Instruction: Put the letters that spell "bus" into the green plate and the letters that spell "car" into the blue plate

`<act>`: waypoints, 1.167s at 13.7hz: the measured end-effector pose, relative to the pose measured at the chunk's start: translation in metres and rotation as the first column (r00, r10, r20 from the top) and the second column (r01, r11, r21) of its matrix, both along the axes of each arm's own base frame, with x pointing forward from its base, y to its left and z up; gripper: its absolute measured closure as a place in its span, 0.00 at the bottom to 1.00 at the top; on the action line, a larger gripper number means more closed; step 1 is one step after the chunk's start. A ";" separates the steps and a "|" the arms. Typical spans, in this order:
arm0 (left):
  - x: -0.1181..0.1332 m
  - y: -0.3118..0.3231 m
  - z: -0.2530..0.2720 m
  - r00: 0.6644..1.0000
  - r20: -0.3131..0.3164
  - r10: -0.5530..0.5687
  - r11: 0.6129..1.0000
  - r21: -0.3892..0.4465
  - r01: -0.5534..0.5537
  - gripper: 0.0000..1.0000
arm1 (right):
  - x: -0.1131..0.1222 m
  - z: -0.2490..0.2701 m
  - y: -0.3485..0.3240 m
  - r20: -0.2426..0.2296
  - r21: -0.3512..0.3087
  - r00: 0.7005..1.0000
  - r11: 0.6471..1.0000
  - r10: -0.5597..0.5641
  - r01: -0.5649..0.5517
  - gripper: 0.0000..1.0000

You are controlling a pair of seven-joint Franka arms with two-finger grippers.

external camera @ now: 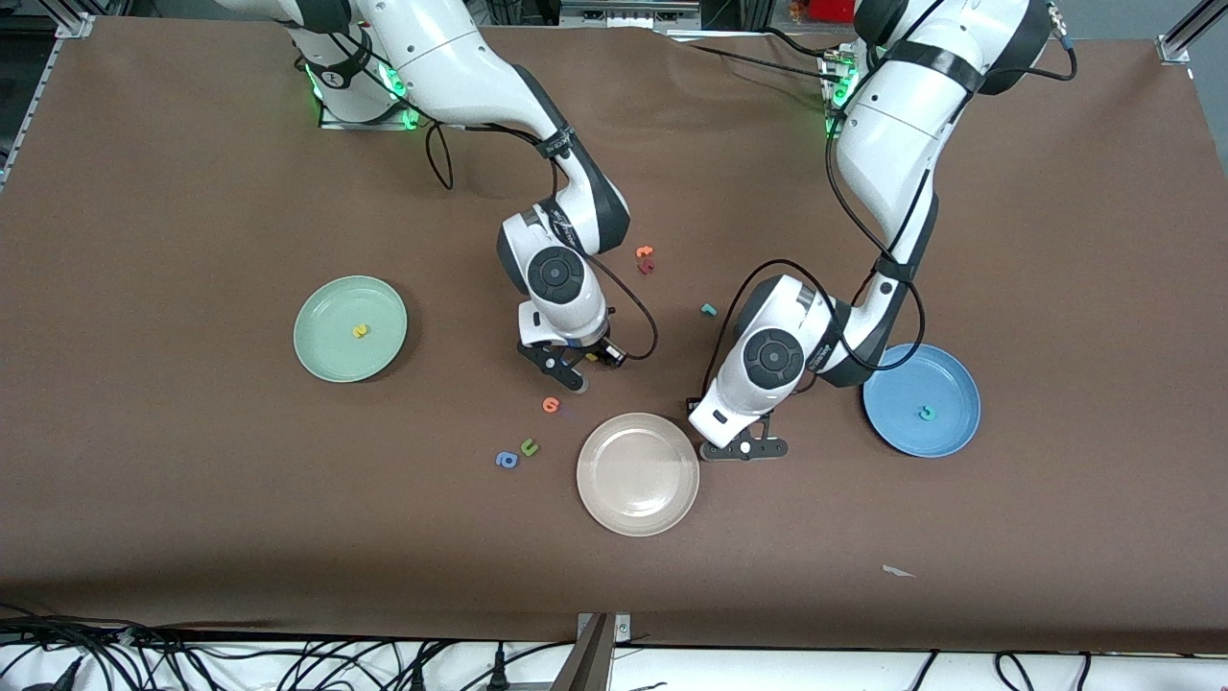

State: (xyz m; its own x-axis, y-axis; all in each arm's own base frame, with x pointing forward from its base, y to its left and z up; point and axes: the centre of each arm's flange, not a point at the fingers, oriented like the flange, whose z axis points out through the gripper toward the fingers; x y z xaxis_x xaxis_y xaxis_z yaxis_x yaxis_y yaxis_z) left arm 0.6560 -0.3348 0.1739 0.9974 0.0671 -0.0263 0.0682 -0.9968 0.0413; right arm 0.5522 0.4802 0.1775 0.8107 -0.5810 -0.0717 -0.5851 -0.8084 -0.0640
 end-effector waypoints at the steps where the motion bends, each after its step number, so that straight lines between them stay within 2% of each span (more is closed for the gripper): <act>1: 0.000 -0.001 0.000 1.000 0.001 0.000 1.000 0.001 0.000 0.69 | 0.000 0.000 0.000 -0.002 -0.005 1.000 1.000 0.004 -0.004 0.62; 2: 0.000 -0.001 0.000 1.000 0.001 0.001 1.000 0.001 -0.001 0.69 | 0.000 0.000 -0.001 -0.001 -0.010 1.000 1.000 0.008 -0.008 0.68; 5: 0.000 -0.001 0.000 1.000 0.001 0.001 1.000 0.001 -0.001 0.69 | -0.001 0.001 0.001 0.011 -0.029 0.999 0.999 0.031 -0.031 0.68; 6: 0.000 -0.001 0.000 1.000 0.000 0.000 1.000 0.002 0.000 0.69 | -0.001 0.003 0.002 0.016 -0.028 0.999 0.999 0.034 -0.033 0.74; 8: 0.000 0.000 0.000 1.000 -0.002 0.000 1.000 0.003 0.000 0.69 | 0.000 0.002 -0.002 0.004 -0.048 0.999 0.998 0.045 -0.045 0.74; 10: 0.000 0.000 0.000 1.000 -0.002 0.000 1.000 0.003 0.000 0.69 | 0.005 0.006 -0.014 -0.032 -0.090 0.995 0.991 0.093 -0.096 0.74; 12: 0.000 0.002 0.000 1.000 -0.015 0.002 1.000 0.013 -0.002 0.69 | 0.023 0.029 -0.041 -0.074 -0.131 0.985 0.977 0.159 -0.167 0.74; 14: 0.004 0.020 0.002 0.998 -0.067 -0.005 0.998 0.061 0.009 0.69 | 0.042 0.062 -0.085 -0.143 -0.164 0.961 0.952 0.236 -0.259 0.74; 16: 0.016 0.053 0.012 0.993 -0.107 -0.046 0.994 0.090 0.056 0.69 | 0.060 0.091 -0.141 -0.227 -0.174 0.923 0.920 0.311 -0.352 0.74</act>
